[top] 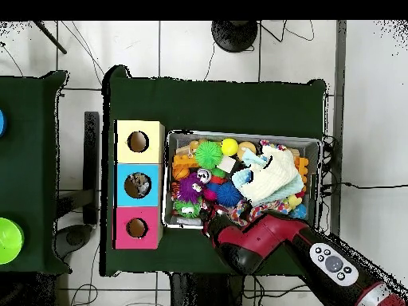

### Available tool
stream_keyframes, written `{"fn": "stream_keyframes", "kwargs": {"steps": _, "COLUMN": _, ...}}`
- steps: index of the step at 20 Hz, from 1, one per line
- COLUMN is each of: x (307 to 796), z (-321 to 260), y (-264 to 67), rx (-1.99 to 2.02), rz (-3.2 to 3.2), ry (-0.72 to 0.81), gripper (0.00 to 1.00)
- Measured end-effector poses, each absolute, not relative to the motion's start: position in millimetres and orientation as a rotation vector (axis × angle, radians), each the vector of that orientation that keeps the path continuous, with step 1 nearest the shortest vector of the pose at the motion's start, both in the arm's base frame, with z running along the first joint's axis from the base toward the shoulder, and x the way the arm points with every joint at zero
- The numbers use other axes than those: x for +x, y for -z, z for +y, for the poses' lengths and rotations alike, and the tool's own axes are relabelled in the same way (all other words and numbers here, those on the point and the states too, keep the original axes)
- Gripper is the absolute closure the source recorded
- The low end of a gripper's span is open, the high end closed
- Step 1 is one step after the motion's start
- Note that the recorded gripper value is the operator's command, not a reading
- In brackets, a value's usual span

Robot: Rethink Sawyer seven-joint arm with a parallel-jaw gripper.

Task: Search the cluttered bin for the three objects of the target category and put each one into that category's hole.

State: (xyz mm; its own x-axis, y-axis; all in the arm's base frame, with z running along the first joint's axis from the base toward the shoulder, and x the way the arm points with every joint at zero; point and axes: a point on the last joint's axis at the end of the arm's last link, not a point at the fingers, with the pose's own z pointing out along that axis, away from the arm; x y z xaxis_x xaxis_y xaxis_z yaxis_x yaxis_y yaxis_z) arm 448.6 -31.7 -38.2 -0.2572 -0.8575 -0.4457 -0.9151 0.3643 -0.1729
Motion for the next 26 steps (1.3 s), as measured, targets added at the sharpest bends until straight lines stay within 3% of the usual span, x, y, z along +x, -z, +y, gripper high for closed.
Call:
{"fn": "stream_keyframes", "kwargs": {"steps": 5, "x": 450.1, "z": -33.2, "y": 29.9, "rx": -1.543, "rz": 2.196, "ry": -0.142, "gripper": 1.00}}
{"fn": "stream_keyframes", "kwargs": {"steps": 14, "x": 473.0, "z": -37.8, "y": -48.6, "rx": -1.392, "rz": 2.414, "ry": -0.057, "gripper": 1.00}}
{"fn": "stream_keyframes", "kwargs": {"steps": 26, "x": 515.1, "z": -40.7, "y": -128.2, "rx": -1.196, "rz": 2.570, "ry": 0.112, "gripper": 1.00}}
